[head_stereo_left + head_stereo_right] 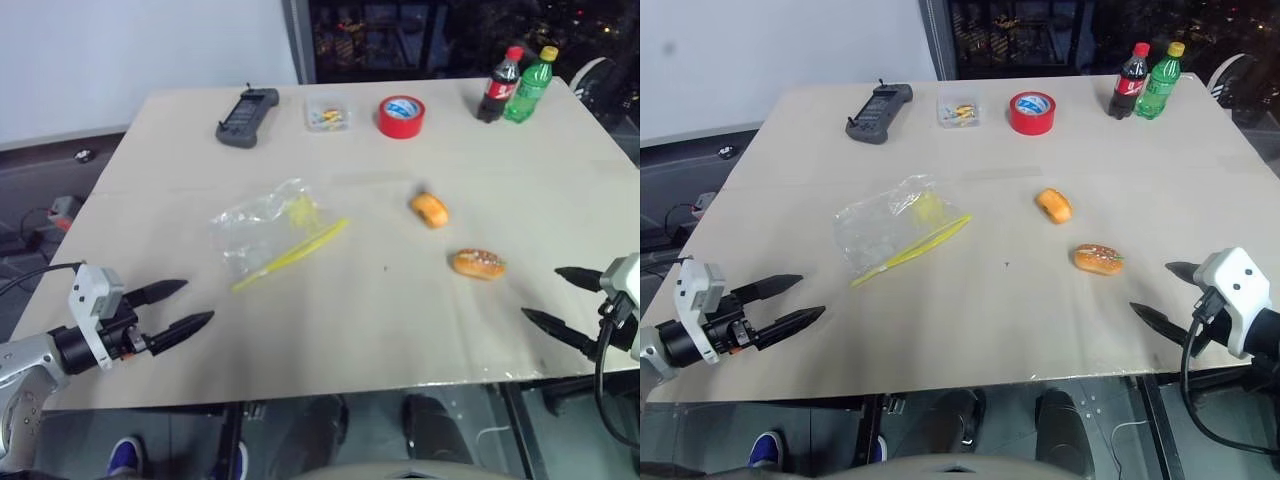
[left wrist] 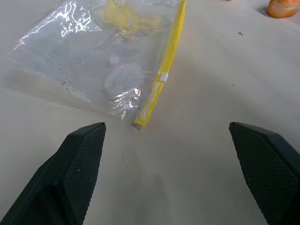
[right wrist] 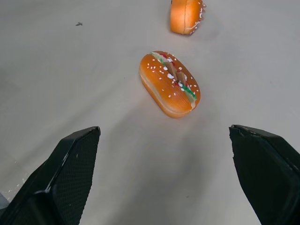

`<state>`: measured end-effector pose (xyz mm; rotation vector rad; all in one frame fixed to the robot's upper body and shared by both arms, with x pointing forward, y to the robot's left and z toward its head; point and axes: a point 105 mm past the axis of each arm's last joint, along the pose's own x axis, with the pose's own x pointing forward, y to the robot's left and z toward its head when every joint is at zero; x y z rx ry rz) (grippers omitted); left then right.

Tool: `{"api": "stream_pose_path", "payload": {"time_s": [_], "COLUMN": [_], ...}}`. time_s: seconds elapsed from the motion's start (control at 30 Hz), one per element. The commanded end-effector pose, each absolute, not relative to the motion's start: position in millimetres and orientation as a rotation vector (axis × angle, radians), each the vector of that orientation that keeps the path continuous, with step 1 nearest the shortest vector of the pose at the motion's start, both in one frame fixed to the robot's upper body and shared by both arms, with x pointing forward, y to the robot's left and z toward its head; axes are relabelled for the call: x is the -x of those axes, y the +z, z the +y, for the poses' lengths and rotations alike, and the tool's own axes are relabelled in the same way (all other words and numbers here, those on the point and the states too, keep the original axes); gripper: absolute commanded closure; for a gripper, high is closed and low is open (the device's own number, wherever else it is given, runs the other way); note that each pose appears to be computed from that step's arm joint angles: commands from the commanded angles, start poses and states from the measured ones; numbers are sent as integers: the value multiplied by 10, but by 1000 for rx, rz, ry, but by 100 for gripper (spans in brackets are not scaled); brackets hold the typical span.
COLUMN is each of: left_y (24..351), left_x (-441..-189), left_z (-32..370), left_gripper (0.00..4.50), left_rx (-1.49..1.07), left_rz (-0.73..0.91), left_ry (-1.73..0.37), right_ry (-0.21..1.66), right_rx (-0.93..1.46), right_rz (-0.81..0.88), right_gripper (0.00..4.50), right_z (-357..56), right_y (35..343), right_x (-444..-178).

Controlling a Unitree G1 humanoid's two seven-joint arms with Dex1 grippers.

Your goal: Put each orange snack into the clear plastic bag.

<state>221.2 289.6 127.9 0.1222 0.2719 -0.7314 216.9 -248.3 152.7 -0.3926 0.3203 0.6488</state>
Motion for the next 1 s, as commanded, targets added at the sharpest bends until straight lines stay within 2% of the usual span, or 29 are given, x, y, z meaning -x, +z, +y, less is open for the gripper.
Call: {"api": "stream_pose_path", "payload": {"time_s": [0.03,0.27,0.37,0.53,0.73,0.8,1.0], "left_y": [1375,1514,1416,1236,1015,939,888], "left_x": [-2216,-2456,-2589,-2724,-2948,-3036,-3234], "left_z": [2860,2693,2733,2743,2957,2918,2397], "left_gripper": [4,4,4,4,4,4,4], "left_rx": [-142,-44,-25,163,274,300,571], "left_rz": [239,155,249,439,556,582,623], "left_ry": [-736,-657,-530,-502,-412,-433,-716], "right_ry": [657,725,723,968,1029,1027,1005], "right_rx": [422,417,455,406,408,414,431], "right_rz": [267,147,89,15,-13,-12,14], "right_gripper": [0,0,0,0,0,0,0], "right_z": [-2445,-2125,-1989,-1500,-1329,-1320,-1353], "right_y": [1655,1714,1776,1811,1821,1816,1780], "right_x": [-2211,-2364,-2425,-2359,-2366,-2354,-2297]}}
